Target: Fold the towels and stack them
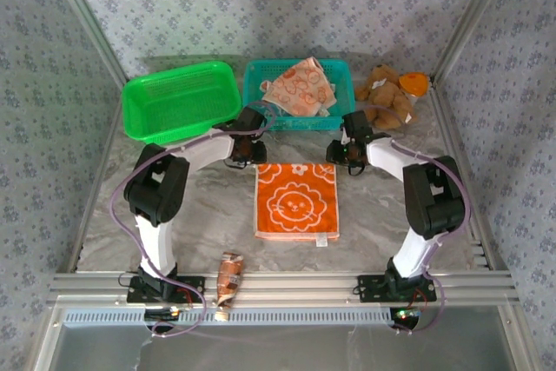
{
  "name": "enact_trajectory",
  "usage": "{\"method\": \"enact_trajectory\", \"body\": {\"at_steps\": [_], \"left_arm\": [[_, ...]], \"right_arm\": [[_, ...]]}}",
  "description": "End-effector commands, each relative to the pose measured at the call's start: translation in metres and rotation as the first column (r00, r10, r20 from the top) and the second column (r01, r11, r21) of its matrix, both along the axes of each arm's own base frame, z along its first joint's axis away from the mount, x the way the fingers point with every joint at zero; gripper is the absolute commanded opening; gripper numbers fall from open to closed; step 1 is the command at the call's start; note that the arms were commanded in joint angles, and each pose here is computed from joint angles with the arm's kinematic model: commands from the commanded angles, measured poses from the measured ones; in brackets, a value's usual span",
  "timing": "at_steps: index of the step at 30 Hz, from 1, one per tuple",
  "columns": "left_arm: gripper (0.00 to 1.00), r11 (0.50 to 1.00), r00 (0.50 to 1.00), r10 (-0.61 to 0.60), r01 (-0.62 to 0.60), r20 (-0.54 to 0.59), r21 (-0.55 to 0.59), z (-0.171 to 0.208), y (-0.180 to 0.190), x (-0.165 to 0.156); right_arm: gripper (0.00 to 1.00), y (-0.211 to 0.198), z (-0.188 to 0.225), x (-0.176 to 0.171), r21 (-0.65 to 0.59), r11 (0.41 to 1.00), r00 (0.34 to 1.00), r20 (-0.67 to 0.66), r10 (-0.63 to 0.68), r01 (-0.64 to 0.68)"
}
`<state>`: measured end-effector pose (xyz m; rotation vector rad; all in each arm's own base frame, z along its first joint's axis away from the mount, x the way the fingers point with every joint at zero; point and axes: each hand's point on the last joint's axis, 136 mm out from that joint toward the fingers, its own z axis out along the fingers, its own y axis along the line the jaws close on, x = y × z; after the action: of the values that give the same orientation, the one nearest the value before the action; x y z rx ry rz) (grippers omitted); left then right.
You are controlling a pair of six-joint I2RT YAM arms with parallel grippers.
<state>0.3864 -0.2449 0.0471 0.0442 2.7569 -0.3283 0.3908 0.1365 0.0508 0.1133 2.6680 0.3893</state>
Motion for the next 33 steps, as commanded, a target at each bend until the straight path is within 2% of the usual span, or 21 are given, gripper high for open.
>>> {"method": "enact_trajectory", "body": {"at_steps": [1, 13, 18, 22, 23, 27, 28, 33], "left_arm": [[0.33, 1.0, 0.998, -0.028, 0.027, -0.05, -0.013, -0.012, -0.006, -0.005], [0.33, 0.999, 0.994, -0.033, 0.034, -0.106, 0.002, -0.038, -0.005, -0.02], [0.25, 0.999, 0.993, -0.035, 0.035, -0.109, 0.0, -0.04, -0.007, -0.021], [0.21, 0.999, 0.993, -0.037, 0.037, -0.108, 0.002, -0.039, -0.007, -0.022], [0.19, 0.999, 0.994, -0.034, 0.034, -0.107, 0.0, -0.038, -0.007, -0.022], [0.08, 0.999, 0.995, -0.032, 0.032, -0.095, 0.002, -0.034, -0.006, -0.021], [0.01, 1.0, 0.995, -0.031, 0.031, -0.09, 0.0, -0.032, -0.006, -0.02], [0.0, 1.0, 0.998, -0.028, 0.027, -0.05, -0.012, -0.011, -0.007, -0.014]], "right_arm": [[0.39, 0.007, -0.008, 0.002, 0.013, 1.0, 1.0, -0.028, 0.004, -0.004], [0.36, 0.019, -0.024, -0.014, 0.03, 1.0, 0.997, -0.079, 0.01, -0.008], [0.3, 0.019, -0.032, -0.02, 0.026, 1.0, 0.995, -0.101, -0.001, 0.004], [0.29, 0.015, -0.032, -0.021, 0.008, 1.0, 0.995, -0.1, -0.012, 0.013], [0.28, 0.014, -0.032, -0.021, 0.006, 1.0, 0.995, -0.1, -0.012, 0.013], [0.02, 0.012, -0.026, -0.018, 0.002, 1.0, 0.996, -0.085, -0.011, 0.011], [0.0, 0.012, -0.024, -0.018, 0.001, 1.0, 0.997, -0.082, -0.008, 0.008], [0.0, 0.01, -0.004, -0.008, 0.005, 1.0, 1.0, -0.028, 0.008, -0.008]]}}
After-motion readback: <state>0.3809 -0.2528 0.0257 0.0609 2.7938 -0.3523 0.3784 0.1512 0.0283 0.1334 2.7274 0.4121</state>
